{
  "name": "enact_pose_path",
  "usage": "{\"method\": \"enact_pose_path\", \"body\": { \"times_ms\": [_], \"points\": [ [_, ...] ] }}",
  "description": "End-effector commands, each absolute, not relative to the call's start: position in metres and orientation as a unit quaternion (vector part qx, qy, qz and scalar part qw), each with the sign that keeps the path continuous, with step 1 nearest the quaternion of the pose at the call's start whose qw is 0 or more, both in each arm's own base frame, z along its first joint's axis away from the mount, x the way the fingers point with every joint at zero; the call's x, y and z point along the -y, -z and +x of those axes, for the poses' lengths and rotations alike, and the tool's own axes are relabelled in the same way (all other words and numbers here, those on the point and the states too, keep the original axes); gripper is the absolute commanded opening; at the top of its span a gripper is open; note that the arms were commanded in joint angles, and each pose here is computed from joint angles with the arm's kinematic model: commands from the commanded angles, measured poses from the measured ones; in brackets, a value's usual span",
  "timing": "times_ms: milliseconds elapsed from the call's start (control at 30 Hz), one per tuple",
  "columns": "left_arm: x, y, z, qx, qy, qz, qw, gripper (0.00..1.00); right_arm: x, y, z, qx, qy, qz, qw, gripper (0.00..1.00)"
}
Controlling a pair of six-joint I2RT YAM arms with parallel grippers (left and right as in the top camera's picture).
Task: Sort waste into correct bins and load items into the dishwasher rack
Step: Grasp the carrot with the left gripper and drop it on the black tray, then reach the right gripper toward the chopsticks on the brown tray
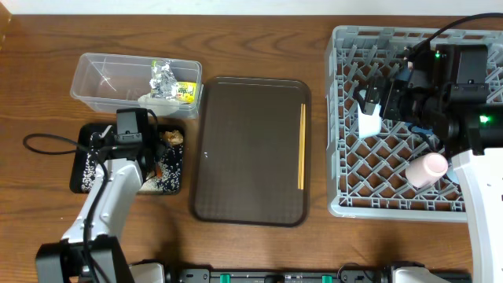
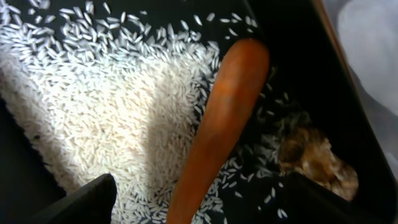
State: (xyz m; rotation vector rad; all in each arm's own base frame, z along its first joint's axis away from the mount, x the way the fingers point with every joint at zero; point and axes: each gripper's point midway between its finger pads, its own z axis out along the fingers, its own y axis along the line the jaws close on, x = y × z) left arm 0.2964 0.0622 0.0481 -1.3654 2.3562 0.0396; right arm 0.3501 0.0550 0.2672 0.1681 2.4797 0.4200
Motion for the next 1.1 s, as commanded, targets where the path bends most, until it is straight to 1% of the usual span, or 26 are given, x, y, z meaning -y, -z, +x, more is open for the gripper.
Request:
{"method": "enact_pose_path", "body": {
  "times_ms": [0,133,200,300,467,533,567,600,700,767,867,933,967,1000,1067],
  "points": [
    [-0.055,-0.077,0.312,-0.86,0.023,-0.45,0.241,0.87,-0.058,-0.269,0.35,-0.935,-0.164,0.062,0.307,0.99],
    [-0.037,-0.11,0.316,-0.879,0.071,-0.383,0.275,0.84,-0.058,-0.27,0.351,-0.935,-0.164,0.06,0.309,0.99],
    [-0.024,-0.126,0.316,-0.889,0.101,-0.338,0.291,0.78,-0.058,-0.271,0.352,-0.934,-0.163,0.054,0.314,0.99],
    [-0.005,-0.148,0.312,-0.904,0.138,-0.253,0.315,0.73,-0.058,-0.273,0.354,-0.932,-0.163,0.051,0.319,0.99],
    [0.017,-0.175,0.3,-0.912,0.166,-0.141,0.348,0.72,-0.06,-0.276,0.357,-0.929,-0.169,0.048,0.326,0.99],
    [0.025,-0.182,0.297,-0.911,0.177,-0.099,0.359,0.72,-0.066,-0.278,0.357,-0.926,-0.185,0.041,0.325,0.99],
    [0.028,-0.184,0.295,-0.911,0.177,-0.083,0.362,0.7,-0.071,-0.28,0.357,-0.924,-0.198,0.035,0.325,0.99],
    [0.03,-0.186,0.294,-0.911,0.179,-0.071,0.364,0.69,-0.074,-0.281,0.356,-0.922,-0.208,0.031,0.325,0.99],
    [0.049,-0.195,0.289,-0.905,0.217,-0.013,0.365,0.69,-0.088,-0.288,0.354,-0.914,-0.247,0.014,0.322,0.99],
    [0.056,-0.206,0.288,-0.9,0.233,0.003,0.368,0.69,-0.095,-0.29,0.353,-0.91,-0.262,0.004,0.321,0.99],
    [0.063,-0.228,0.288,-0.895,0.226,0.038,0.383,0.69,-0.107,-0.29,0.35,-0.91,-0.268,-0.011,0.316,0.99],
    [0.059,-0.238,0.29,-0.897,0.203,0.039,0.391,0.69,-0.12,-0.286,0.346,-0.913,-0.265,-0.027,0.308,0.98],
    [0.055,-0.242,0.291,-0.899,0.186,0.035,0.395,0.69,-0.127,-0.282,0.345,-0.917,-0.257,-0.031,0.303,0.94],
    [0.052,-0.244,0.291,-0.901,0.173,0.031,0.397,0.7,-0.131,-0.277,0.344,-0.923,-0.245,-0.026,0.296,0.87],
    [0.045,-0.245,0.292,-0.904,0.155,0.023,0.398,0.7,-0.139,-0.263,0.342,-0.936,-0.213,-0.005,0.28,0.82]
  ]
}}
